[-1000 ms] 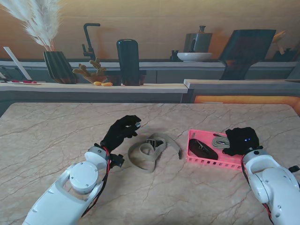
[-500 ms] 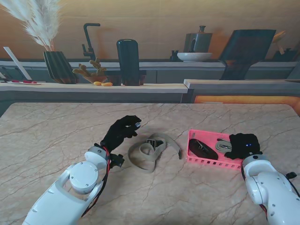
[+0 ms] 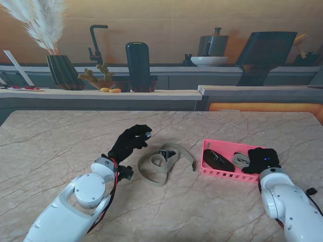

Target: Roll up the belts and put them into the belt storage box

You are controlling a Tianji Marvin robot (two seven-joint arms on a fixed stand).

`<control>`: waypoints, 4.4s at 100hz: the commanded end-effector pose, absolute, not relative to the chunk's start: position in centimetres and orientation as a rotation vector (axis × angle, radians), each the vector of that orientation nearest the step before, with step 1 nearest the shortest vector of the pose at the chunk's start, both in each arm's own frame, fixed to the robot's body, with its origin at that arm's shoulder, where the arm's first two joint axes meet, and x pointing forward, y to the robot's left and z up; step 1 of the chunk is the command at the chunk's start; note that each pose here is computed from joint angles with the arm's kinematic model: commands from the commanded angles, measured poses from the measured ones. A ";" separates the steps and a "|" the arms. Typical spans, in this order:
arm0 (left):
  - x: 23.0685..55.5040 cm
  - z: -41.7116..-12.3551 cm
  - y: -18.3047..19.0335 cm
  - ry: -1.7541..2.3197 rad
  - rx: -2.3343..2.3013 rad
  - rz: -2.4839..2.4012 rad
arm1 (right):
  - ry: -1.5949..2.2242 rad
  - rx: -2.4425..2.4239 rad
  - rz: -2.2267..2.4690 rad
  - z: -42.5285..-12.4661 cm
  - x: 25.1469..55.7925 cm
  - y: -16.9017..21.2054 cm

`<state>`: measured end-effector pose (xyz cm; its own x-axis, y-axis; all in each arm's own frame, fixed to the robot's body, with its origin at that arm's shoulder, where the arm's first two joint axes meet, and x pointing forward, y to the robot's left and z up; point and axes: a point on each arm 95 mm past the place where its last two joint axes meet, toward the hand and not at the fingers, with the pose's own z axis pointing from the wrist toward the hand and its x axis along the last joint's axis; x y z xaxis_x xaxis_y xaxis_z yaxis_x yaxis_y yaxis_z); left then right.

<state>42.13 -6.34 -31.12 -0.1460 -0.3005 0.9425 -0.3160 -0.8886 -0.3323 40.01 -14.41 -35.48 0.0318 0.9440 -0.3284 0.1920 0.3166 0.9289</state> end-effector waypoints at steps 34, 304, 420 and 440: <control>42.0 -31.0 -6.5 -0.703 2.066 2.249 | 1.456 1.164 0.767 -36.1 39.4 -14.6; 41.8 -30.7 -5.7 -0.638 2.067 2.325 | 1.568 0.962 1.549 -31.5 40.1 -1.7; 41.9 -30.7 -5.5 -0.616 2.084 2.319 | 1.998 0.997 1.642 -36.2 45.1 8.7; 42.0 -30.7 -5.4 -0.613 2.086 2.321 | 2.085 0.953 1.664 -36.3 44.5 9.0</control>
<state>42.07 -5.28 -30.65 -0.1443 -0.2870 0.9470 -0.2254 -0.9223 -0.3139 45.01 8.54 -36.22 -0.7070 0.6887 0.1607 0.3005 0.0868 0.9498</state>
